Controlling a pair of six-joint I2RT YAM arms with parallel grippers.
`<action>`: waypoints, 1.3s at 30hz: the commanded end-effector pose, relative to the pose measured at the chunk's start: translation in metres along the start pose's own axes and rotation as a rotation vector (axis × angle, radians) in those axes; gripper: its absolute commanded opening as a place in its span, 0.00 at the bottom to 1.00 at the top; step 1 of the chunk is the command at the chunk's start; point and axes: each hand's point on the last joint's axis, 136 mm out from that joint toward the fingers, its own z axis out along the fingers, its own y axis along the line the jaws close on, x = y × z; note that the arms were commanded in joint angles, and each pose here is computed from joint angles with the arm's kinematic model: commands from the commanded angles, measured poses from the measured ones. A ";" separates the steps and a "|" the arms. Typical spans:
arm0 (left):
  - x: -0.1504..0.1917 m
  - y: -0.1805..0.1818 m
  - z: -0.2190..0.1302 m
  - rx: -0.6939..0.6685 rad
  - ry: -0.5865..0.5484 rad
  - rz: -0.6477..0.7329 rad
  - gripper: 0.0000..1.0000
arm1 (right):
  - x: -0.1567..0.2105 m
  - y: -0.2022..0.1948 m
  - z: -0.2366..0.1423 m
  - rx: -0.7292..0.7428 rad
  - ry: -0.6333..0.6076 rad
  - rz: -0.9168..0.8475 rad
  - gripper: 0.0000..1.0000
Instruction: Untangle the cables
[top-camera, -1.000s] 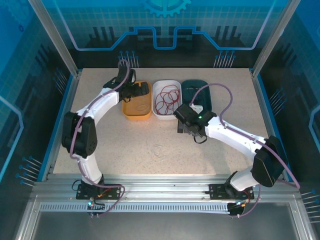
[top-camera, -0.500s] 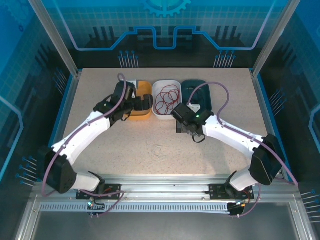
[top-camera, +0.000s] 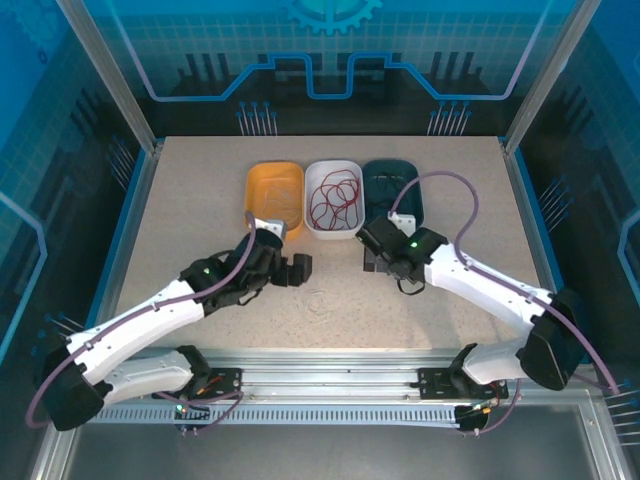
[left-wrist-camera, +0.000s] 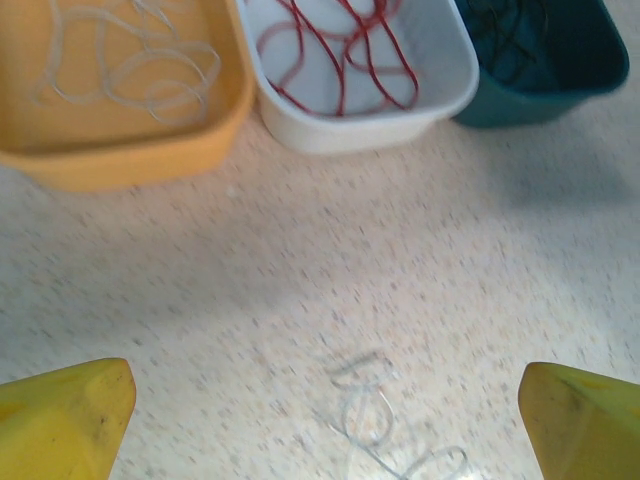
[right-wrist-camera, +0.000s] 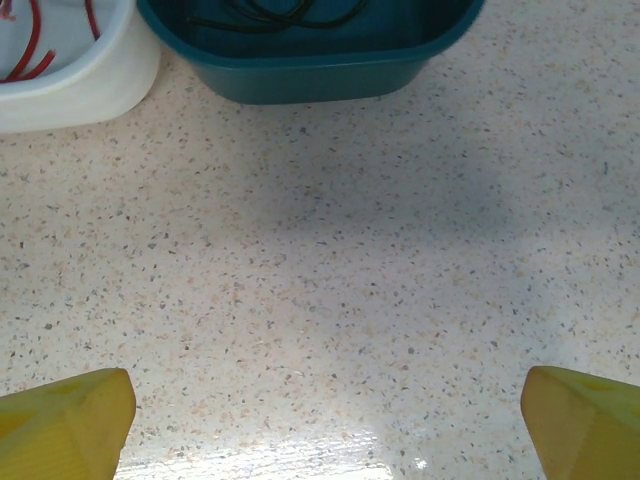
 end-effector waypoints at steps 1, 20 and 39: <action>0.034 -0.005 0.013 -0.023 0.074 -0.026 0.99 | -0.002 -0.017 -0.002 0.002 -0.021 0.092 1.00; 0.111 -0.016 0.084 -0.112 0.363 0.086 0.63 | -0.002 -0.033 -0.006 -0.022 -0.067 0.143 1.00; 0.083 0.006 0.092 -0.213 0.302 0.075 0.00 | -0.012 -0.040 -0.004 -0.034 -0.191 0.104 1.00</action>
